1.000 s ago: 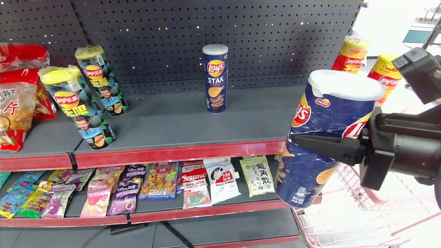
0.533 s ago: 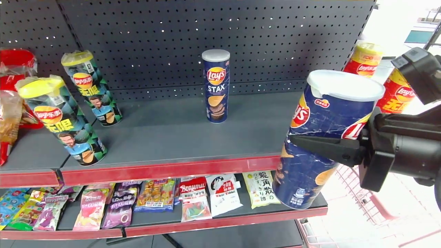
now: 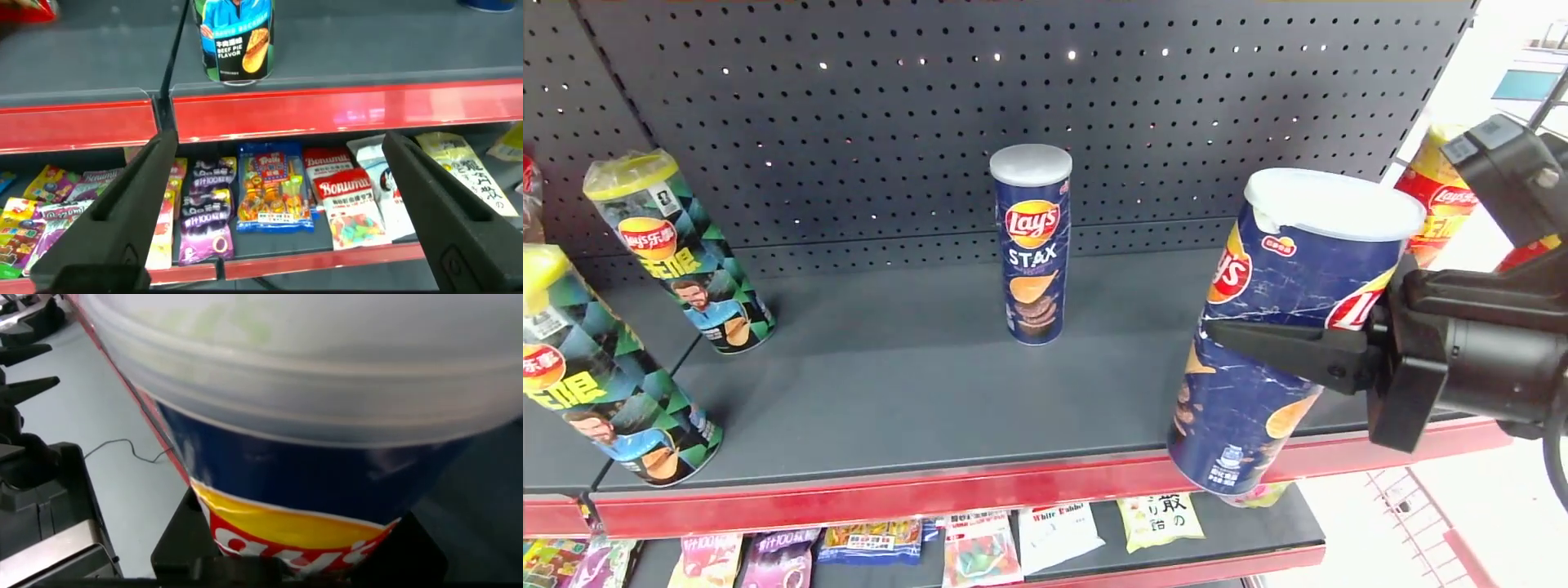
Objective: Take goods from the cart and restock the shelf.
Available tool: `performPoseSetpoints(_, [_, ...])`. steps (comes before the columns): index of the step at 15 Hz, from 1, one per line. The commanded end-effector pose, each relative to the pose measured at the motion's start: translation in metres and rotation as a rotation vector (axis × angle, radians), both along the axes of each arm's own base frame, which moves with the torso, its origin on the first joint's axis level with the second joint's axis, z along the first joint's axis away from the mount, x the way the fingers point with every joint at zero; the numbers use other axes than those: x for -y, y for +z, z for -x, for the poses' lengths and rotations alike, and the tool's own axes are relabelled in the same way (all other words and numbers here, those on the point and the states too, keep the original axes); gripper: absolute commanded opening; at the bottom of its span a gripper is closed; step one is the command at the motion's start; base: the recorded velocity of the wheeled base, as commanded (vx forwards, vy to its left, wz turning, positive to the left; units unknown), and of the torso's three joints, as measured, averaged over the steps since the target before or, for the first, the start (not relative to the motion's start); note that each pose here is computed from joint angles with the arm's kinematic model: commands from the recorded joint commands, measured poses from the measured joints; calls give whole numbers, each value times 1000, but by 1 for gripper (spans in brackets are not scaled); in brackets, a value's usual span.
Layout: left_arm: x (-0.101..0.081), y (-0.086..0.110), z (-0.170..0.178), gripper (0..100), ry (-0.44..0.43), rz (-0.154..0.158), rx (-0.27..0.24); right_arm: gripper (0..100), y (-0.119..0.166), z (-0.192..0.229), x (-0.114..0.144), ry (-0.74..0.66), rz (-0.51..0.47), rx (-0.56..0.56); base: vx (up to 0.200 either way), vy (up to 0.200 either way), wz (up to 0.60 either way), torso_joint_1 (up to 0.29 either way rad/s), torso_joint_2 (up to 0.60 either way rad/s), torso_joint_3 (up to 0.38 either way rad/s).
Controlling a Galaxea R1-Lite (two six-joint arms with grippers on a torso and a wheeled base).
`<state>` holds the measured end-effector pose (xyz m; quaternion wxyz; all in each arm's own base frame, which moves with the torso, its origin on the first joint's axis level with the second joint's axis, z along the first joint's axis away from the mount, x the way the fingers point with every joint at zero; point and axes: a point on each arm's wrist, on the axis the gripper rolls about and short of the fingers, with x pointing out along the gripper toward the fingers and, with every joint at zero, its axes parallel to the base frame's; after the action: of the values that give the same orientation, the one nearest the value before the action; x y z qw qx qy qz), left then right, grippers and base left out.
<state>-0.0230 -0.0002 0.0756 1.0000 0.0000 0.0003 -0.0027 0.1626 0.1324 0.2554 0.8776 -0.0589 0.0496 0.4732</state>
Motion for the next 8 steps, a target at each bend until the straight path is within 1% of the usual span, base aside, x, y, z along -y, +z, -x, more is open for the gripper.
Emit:
performPoseSetpoints(1, [0, 0, 0, 100, 1, 0, -1, 0, 0, 0, 0, 1, 0, 0, 0, 0, 0, 0, 0, 0])
performPoseSetpoints(2, [0, 0, 0, 100, 1, 0, -2, 0, 0, 0, 0, 1, 0, 0, 0, 0, 0, 0, 0, 0])
performPoseSetpoints(4, [0, 0, 0, 100, 1, 0, -2, 0, 0, 0, 0, 1, 0, 0, 200, 0, 0, -2, 7, 5])
performPoseSetpoints(8, [0, 0, 0, 100, 1, 2, -2, 0, 0, 0, 0, 0, -1, -1, 0, 0, 0, 0, 0, 0])
